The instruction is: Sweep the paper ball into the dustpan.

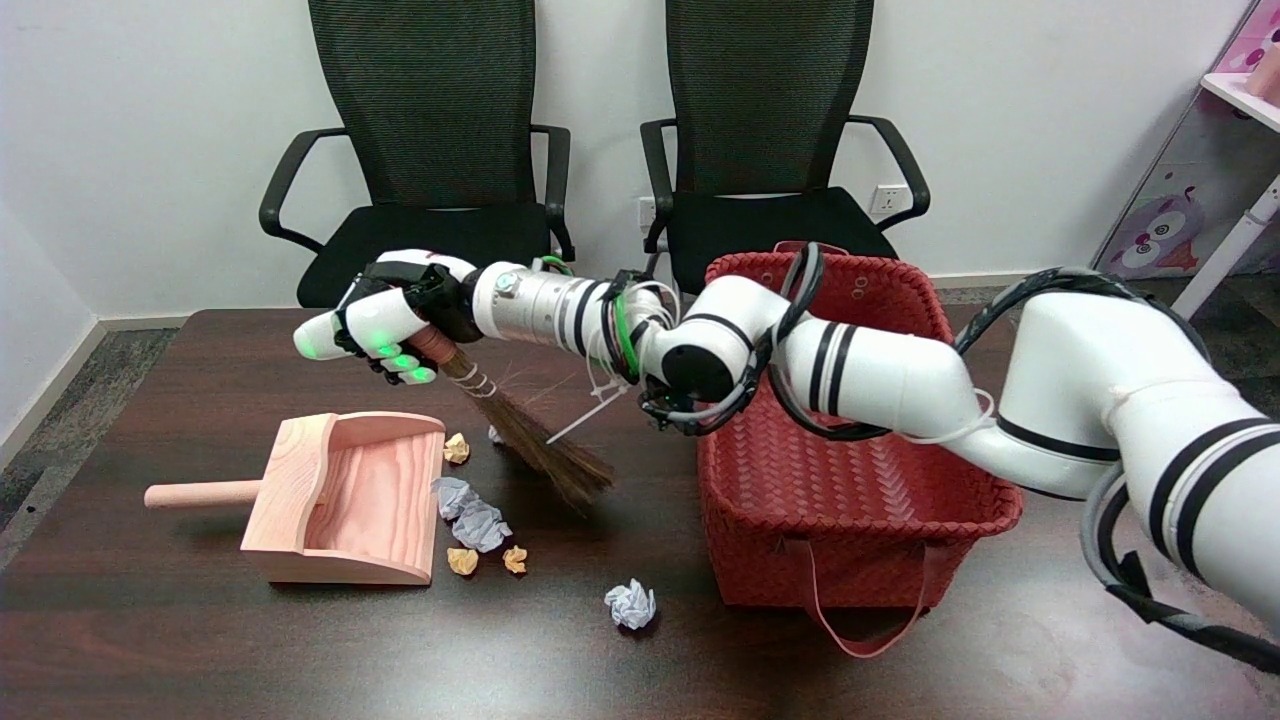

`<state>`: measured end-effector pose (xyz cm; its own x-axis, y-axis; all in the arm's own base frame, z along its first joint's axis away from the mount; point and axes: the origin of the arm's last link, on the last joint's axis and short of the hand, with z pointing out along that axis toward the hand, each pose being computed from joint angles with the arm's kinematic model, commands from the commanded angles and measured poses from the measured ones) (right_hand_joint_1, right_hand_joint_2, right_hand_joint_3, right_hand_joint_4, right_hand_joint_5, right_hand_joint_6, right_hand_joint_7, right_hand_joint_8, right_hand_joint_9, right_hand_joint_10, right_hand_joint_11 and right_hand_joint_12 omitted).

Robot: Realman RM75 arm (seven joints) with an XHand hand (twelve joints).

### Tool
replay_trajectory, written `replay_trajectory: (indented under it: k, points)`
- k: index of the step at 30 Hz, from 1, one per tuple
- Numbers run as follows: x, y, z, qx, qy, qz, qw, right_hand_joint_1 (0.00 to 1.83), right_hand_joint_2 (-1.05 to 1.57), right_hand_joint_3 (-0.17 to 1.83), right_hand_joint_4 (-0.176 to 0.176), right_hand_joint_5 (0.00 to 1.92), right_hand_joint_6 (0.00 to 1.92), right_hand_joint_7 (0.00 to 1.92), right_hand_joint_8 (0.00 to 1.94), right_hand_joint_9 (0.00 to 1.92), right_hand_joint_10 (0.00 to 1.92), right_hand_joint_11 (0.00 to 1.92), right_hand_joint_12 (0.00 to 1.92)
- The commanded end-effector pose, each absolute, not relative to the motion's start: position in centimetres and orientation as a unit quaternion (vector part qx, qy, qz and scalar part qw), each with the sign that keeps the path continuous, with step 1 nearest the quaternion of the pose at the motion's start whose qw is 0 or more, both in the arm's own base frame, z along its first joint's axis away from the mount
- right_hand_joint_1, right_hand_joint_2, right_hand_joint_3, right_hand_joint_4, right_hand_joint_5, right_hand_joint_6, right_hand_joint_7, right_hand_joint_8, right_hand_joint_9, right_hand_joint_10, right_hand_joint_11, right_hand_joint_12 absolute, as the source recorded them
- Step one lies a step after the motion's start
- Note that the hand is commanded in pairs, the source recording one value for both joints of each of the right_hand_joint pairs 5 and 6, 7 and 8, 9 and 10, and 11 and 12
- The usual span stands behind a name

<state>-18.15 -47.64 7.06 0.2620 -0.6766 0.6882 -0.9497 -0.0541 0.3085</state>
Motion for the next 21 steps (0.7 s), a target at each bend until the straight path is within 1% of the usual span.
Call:
replay_trajectory:
  k: [1, 6, 11, 19, 20, 21]
  points:
    - [-16.7, -46.3, 7.6, 0.670, -0.629, 0.216, 0.329, 1.09, 1.57, 0.59, 0.058, 1.92, 1.92, 1.92, 1.92, 1.92, 1.92, 1.92, 1.92]
    - [-16.1, -46.3, 7.5, 0.649, -0.653, 0.247, 0.302, 1.09, 1.57, 0.63, 0.057, 1.92, 1.92, 1.92, 1.92, 1.92, 1.92, 1.92, 1.92]
    - [-15.1, -46.5, 7.7, 0.656, -0.645, 0.263, 0.289, 1.08, 1.57, 0.69, 0.058, 1.92, 1.92, 1.92, 1.92, 1.92, 1.92, 1.92, 1.92]
    - [-13.9, -47.0, 9.4, 0.680, -0.606, 0.278, 0.306, 1.07, 1.57, 1.00, 0.065, 1.92, 1.92, 1.92, 1.92, 1.92, 1.92, 1.92, 1.92]
    - [-13.7, -47.2, 9.6, 0.684, -0.599, 0.280, 0.309, 1.06, 1.57, 1.04, 0.082, 1.92, 1.92, 1.92, 1.92, 1.92, 1.92, 1.92, 1.92]
    - [-13.4, -47.2, 9.9, 0.690, -0.588, 0.281, 0.315, 1.05, 1.57, 1.10, 0.176, 1.92, 1.92, 1.92, 1.92, 1.92, 1.92, 1.92, 1.92]
